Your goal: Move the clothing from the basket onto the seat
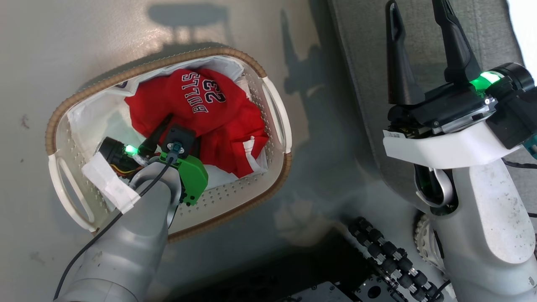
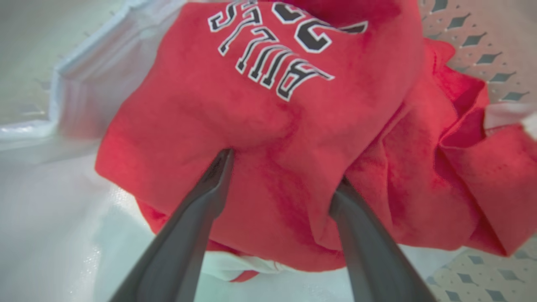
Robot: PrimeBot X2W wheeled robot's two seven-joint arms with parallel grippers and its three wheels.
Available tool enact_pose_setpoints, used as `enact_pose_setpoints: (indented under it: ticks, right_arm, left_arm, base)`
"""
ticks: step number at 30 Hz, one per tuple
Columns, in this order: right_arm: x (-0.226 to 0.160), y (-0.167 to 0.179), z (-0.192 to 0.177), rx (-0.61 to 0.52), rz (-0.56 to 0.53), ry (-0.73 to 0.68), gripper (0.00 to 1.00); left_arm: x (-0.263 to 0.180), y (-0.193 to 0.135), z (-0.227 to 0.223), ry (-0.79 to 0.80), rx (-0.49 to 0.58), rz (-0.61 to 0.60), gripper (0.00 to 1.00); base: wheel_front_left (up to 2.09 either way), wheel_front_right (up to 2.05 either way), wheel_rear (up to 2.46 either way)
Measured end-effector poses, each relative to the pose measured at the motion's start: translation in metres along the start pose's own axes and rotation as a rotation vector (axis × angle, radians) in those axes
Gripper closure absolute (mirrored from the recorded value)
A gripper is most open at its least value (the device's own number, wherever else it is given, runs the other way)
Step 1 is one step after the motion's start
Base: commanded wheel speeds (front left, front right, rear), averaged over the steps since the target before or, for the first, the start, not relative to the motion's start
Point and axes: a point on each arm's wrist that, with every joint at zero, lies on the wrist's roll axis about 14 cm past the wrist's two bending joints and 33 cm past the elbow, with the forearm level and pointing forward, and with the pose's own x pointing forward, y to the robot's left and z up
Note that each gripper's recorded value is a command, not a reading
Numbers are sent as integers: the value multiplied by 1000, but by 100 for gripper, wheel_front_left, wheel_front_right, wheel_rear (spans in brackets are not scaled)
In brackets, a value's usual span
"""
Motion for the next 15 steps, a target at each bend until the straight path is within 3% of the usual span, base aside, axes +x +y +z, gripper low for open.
enact_pose_setpoints:
  ticks: [4, 5, 6, 7, 15]
  right_arm:
    - [2, 4, -6, 7, 11, 6, 0]
    - [3, 5, -6, 8, 14, 6, 0]
    - [3, 5, -6, 9, 15, 5, 0]
    - [4, 6, -6, 9, 17, 4, 0]
    - [8, 8, 6, 21, 28, -21, 0]
  left_arm:
    - [1, -3, 0, -6, -18, -29, 0]
    - [1, -3, -1, -4, -31, -35, 55]
    - [0, -5, -1, -3, -34, -43, 90]
    - [0, -6, -1, -2, -36, -48, 100]
    - [2, -9, 18, -55, -61, -58, 100]
  base:
    - [0, 0, 0]
    - [0, 0, 0]
    - [0, 0, 0]
    - [0, 0, 0]
    - [0, 0, 0]
